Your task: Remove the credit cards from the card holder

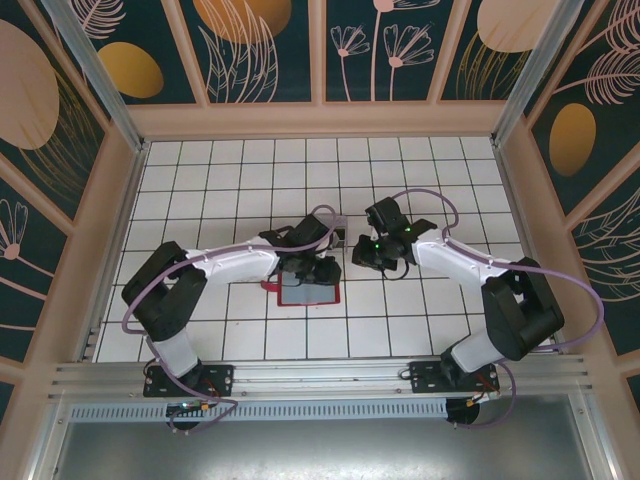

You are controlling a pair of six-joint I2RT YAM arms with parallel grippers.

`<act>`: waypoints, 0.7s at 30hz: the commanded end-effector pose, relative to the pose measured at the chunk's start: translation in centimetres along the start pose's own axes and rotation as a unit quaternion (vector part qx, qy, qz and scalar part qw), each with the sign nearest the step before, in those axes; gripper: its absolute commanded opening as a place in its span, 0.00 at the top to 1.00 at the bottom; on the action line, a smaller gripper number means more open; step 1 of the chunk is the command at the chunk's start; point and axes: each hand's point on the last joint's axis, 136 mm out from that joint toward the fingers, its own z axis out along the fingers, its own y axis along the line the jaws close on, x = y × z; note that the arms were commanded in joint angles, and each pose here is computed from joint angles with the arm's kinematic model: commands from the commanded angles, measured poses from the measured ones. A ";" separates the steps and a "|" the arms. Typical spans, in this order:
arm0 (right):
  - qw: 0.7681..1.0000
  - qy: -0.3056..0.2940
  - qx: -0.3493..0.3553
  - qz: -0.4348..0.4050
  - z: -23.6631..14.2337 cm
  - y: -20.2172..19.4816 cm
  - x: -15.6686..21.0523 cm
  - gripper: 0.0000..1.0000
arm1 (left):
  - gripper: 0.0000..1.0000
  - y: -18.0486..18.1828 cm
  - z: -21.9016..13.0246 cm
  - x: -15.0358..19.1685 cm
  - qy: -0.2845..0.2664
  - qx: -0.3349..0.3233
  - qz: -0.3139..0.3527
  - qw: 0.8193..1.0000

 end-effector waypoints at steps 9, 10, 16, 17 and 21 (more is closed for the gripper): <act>1.000 -0.006 -0.006 -0.010 -0.3 0.5 -0.4 0.77 | 0.79 3.5 2.1 3.0 0.044 -0.047 -0.023 0.998; 1.000 -0.006 -0.005 -0.010 -0.3 0.5 -0.4 0.78 | 0.79 3.7 2.1 3.0 0.045 -0.051 -0.024 0.997; 1.000 -0.008 -0.005 -0.007 -0.4 0.3 -0.3 0.77 | 0.79 6.2 1.4 3.0 0.039 -0.125 -0.019 0.991; 1.000 -0.007 -0.004 -0.007 -0.4 0.3 -0.2 0.77 | 0.79 6.5 1.3 3.0 0.039 -0.135 -0.018 0.990; 1.000 -0.006 -0.004 -0.008 -0.3 0.3 -0.2 0.77 | 0.79 6.9 0.8 3.1 0.039 -0.150 -0.011 0.988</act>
